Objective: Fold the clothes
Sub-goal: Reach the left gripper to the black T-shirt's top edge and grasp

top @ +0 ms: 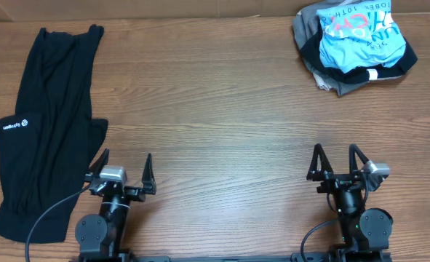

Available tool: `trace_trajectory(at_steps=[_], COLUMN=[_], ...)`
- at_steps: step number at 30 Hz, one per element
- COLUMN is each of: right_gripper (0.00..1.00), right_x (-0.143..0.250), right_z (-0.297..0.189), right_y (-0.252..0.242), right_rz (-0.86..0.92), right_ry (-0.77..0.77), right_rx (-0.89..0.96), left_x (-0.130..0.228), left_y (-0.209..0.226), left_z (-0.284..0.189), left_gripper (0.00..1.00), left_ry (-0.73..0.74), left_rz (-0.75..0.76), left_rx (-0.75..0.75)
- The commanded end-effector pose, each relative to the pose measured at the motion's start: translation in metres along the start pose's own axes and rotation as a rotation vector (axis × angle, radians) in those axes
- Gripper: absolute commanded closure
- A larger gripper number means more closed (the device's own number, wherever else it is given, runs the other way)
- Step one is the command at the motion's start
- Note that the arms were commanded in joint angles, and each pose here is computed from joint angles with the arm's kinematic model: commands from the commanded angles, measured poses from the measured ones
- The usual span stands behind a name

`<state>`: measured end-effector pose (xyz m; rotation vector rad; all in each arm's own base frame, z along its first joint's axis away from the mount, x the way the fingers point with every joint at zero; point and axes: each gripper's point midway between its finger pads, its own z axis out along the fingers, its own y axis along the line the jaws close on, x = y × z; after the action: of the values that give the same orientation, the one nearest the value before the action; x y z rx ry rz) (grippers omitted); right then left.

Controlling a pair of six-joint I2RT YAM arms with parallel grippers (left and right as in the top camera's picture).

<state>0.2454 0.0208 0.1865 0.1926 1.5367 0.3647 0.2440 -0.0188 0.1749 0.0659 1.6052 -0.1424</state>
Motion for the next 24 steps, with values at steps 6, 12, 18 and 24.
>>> trace_trajectory(at_steps=[6,12,18,24], right_gripper=[0.0,0.0,0.0,0.0], right_x=[-0.023,-0.05,-0.076,-0.083], right_z=[-0.008,-0.017,-0.012,0.015], right_y=[0.024,0.035,0.044,0.054], right_rz=[-0.01,-0.055,-0.044,-0.041], right_ry=[-0.001,0.033,0.119,0.327], right_rx=[-0.09,-0.077,-0.048,-0.035], left_x=[-0.058,-0.083,-0.101,-0.113], left_y=[0.001,0.001,0.004,0.007], left_z=[-0.004,0.009,0.028,0.049], left_gripper=[0.0,0.0,0.0,0.0], left_ry=[0.029,0.16,0.368,0.595], left_rz=[-0.02,-0.035,-0.005,-0.04], left_rx=[-0.024,-0.025,-0.019,-0.018])
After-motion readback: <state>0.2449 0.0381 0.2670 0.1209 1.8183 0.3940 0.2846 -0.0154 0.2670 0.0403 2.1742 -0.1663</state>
